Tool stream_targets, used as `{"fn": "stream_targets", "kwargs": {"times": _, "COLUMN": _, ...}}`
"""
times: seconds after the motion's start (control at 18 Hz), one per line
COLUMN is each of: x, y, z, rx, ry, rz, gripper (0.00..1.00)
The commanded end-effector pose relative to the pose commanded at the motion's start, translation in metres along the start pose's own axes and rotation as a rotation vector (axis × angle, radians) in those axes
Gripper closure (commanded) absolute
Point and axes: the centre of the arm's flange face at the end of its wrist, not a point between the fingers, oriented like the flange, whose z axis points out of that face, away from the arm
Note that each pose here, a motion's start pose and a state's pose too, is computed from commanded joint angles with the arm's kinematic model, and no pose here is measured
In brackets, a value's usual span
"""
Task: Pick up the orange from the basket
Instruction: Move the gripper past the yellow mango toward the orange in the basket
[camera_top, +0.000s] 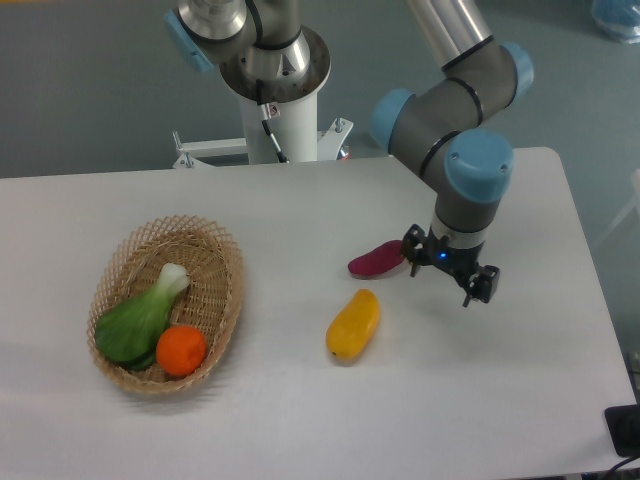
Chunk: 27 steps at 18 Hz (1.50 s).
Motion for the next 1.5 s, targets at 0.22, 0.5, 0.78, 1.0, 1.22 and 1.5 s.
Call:
{"fn": "stream_targets", "kwargs": {"times": 0.22, "x": 0.006, "y": -0.018, "z": -0.004, "rx": 0.007, "ry": -0.008, "rz": -0.049, "gripper": 0.00}}
{"fn": "stream_targets", "kwargs": {"times": 0.5, "x": 0.016, "y": -0.049, "z": -0.010, "rx": 0.096, "ry": 0.017, "rz": -0.118, "gripper": 0.00}}
{"fn": "stream_targets", "kwargs": {"times": 0.78, "x": 0.031, "y": -0.085, "z": -0.021, "rx": 0.147, "ry": 0.026, "rz": -0.144, "gripper": 0.00}}
{"fn": "stream_targets", "kwargs": {"times": 1.0, "x": 0.061, "y": -0.122, "z": -0.023, "rx": 0.160, "ry": 0.046, "rz": -0.153, "gripper": 0.00}}
{"fn": "stream_targets", "kwargs": {"times": 1.22, "x": 0.096, "y": -0.161, "z": -0.025, "rx": 0.169, "ry": 0.063, "rz": -0.153, "gripper": 0.00}}
{"fn": "stream_targets", "kwargs": {"times": 1.5, "x": 0.153, "y": -0.213, "z": -0.027, "rx": 0.172, "ry": 0.088, "rz": -0.139, "gripper": 0.00}}
